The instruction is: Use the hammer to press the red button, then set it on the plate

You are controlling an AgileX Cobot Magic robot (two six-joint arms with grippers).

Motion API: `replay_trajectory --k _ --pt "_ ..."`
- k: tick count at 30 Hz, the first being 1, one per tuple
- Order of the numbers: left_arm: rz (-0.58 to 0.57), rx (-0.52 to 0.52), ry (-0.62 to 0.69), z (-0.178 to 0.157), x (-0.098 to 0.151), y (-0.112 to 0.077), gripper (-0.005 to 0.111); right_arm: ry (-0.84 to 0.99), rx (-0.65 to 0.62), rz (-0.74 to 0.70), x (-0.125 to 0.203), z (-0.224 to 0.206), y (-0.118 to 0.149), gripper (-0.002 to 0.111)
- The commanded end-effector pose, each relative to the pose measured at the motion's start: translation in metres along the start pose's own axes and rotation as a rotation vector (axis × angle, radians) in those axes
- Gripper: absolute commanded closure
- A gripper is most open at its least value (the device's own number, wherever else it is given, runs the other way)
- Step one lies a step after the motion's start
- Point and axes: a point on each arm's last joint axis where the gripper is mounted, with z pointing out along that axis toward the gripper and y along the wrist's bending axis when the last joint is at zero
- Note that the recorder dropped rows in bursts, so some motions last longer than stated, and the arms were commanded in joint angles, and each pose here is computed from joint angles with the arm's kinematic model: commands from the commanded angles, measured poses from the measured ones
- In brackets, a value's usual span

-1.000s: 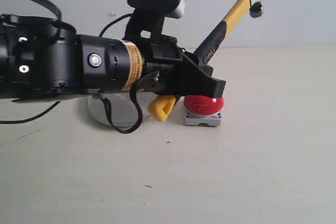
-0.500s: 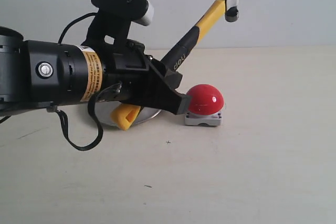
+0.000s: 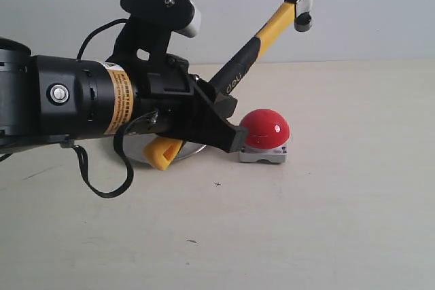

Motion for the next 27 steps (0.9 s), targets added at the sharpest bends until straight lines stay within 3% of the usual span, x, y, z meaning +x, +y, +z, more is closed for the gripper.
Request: replay_trajectory --k 1,6,12,14,16,20,27 --pt "-0.005 0.030 -0.043 -0.006 -0.008 -0.003 0.107 0.061 0.007 0.005 0.016 -0.003 0.000 0.108" --pt "-0.009 0.013 -0.033 -0.005 -0.007 -0.001 0.107 0.108 0.030 0.003 0.020 -0.003 -0.002 0.108" --pt "-0.030 -0.007 -0.003 -0.001 -0.003 0.001 0.107 0.290 0.137 0.101 0.037 -0.007 -0.011 0.108" --pt "-0.043 -0.015 0.051 0.014 0.009 0.001 0.107 0.387 0.225 0.290 0.047 -0.012 -0.014 0.108" --pt "-0.040 -0.025 0.096 0.025 0.019 0.002 0.107 0.401 0.251 0.368 0.049 -0.013 -0.015 0.108" --pt "-0.044 -0.036 0.140 0.036 0.029 0.003 0.107 0.611 0.361 0.338 0.066 -0.025 -0.020 0.108" --pt "-0.083 -0.074 0.171 0.035 0.034 0.006 0.107 0.625 0.371 0.354 0.067 -0.026 -0.020 0.108"
